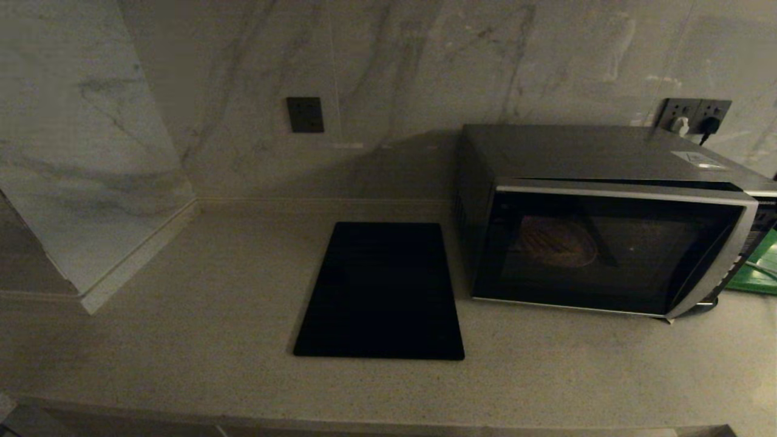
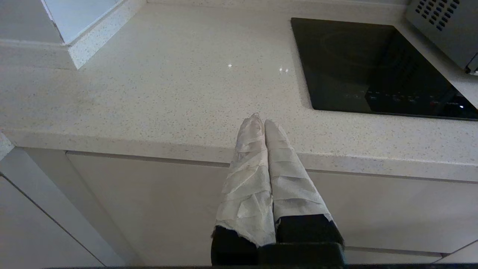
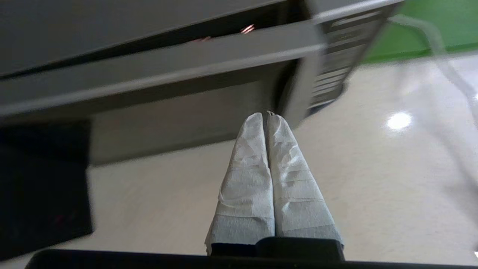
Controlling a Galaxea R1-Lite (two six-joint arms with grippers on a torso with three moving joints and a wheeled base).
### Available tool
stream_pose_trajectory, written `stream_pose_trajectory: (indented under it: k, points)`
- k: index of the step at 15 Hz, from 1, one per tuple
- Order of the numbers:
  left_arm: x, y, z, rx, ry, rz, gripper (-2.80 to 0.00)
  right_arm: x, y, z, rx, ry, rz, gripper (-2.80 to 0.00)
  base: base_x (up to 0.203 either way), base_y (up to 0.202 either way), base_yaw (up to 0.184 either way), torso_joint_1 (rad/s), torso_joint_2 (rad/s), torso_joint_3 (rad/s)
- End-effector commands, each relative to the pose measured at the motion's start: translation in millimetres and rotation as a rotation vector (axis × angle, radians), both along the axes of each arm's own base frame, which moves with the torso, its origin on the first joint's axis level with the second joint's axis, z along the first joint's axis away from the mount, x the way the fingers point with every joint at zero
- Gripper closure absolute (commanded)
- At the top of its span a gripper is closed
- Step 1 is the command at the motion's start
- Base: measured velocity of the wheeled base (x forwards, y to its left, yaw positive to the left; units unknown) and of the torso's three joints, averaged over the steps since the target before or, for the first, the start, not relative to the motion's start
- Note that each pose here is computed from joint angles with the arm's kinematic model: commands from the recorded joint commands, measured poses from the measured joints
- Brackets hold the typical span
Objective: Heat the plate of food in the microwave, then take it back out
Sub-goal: Open the microwave oven
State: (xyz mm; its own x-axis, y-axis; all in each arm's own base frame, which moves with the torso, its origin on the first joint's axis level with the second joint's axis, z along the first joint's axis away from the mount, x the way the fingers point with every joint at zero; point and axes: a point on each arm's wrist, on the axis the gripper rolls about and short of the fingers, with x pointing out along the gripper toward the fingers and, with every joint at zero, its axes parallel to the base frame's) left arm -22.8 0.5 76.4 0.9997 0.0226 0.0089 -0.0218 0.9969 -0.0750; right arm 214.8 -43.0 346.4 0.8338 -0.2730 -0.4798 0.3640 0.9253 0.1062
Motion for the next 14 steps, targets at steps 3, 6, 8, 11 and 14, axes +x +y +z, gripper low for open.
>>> stream_pose_trajectory:
  k: [3, 6, 8, 11, 14]
  points:
    - [0, 0, 0, 0.000, 0.001, 0.000, 0.00, 40, -6, -10, 0.089, 0.077, 0.025, 0.00, 0.000, 0.000, 0.000, 0.000, 0.00, 0.000]
    - [0, 0, 0, 0.000, 0.001, 0.000, 0.00, 59, -14, -13, 0.140, 0.073, 0.011, 0.00, 0.000, 0.000, 0.000, 0.000, 0.00, 0.000]
    - [0, 0, 0, 0.000, 0.001, 0.000, 0.00, 71, -19, -14, 0.163, 0.066, -0.006, 0.00, 0.000, 0.000, 0.000, 0.000, 0.00, 0.000]
    - [0, 0, 0, 0.000, 0.001, 0.000, 0.00, 90, -31, -18, 0.167, 0.064, -0.036, 0.00, 0.000, 0.000, 0.000, 0.000, 0.00, 0.000]
    - [0, 0, 0, 0.000, 0.001, 0.000, 0.00, 105, -44, -24, 0.168, 0.066, -0.071, 0.00, 0.000, 0.000, 0.000, 0.000, 0.00, 0.000]
